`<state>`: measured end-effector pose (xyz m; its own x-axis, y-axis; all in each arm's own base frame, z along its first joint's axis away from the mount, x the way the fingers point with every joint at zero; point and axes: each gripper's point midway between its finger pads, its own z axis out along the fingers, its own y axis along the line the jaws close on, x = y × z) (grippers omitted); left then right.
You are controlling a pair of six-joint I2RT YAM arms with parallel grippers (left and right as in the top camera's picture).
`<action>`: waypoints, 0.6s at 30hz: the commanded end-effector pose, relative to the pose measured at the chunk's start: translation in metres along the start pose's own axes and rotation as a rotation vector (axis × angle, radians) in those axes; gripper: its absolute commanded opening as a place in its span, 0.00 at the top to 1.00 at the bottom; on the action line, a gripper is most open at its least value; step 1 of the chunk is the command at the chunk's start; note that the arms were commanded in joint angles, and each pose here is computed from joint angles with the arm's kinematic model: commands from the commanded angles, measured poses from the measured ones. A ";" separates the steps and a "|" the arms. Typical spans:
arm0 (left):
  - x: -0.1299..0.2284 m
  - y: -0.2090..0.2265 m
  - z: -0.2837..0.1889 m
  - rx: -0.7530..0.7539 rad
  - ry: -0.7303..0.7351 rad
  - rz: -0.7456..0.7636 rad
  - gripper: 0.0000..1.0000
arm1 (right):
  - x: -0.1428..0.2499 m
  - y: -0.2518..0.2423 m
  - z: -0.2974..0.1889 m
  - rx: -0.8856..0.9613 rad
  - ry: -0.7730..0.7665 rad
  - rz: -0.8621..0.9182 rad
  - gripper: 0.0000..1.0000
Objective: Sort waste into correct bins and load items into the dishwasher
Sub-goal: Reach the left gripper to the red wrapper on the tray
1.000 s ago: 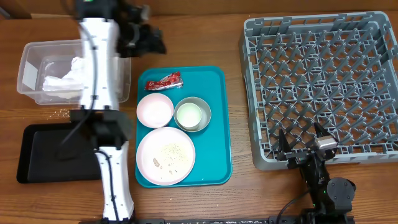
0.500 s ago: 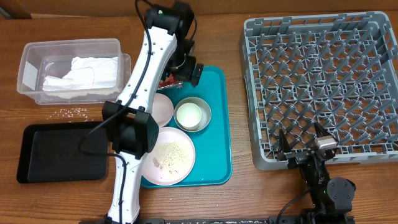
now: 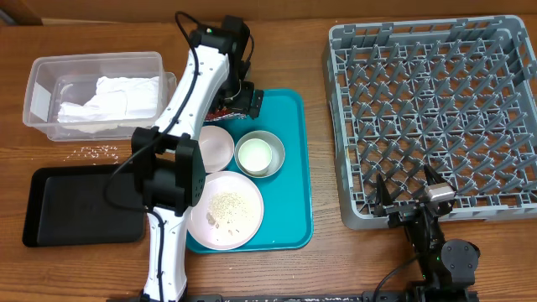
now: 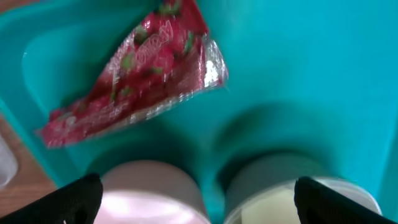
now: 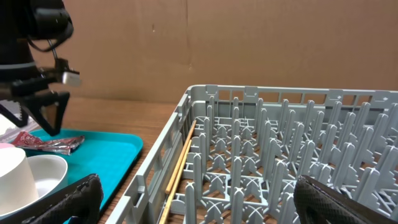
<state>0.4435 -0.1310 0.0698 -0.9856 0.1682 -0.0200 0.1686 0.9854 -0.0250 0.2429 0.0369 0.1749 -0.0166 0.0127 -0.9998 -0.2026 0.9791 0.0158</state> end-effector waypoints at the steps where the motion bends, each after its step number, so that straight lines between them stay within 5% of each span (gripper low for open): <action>1: -0.005 0.007 0.004 -0.032 -0.043 -0.021 0.01 | 0.002 -0.001 0.000 0.004 -0.005 -0.005 0.00; 12: -0.010 0.017 0.047 -0.063 -0.074 0.062 0.04 | 0.002 -0.001 0.000 0.004 -0.005 -0.005 0.00; 18: -0.013 0.018 0.061 -0.066 -0.101 0.075 0.33 | 0.002 -0.001 0.000 0.004 -0.005 -0.005 0.00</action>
<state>0.4626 -0.1240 0.0085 -0.9683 0.2186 -0.1206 0.2173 0.9758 0.0244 0.2429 0.0369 0.1749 -0.0166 0.0127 -0.9998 -0.2026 0.9791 0.0158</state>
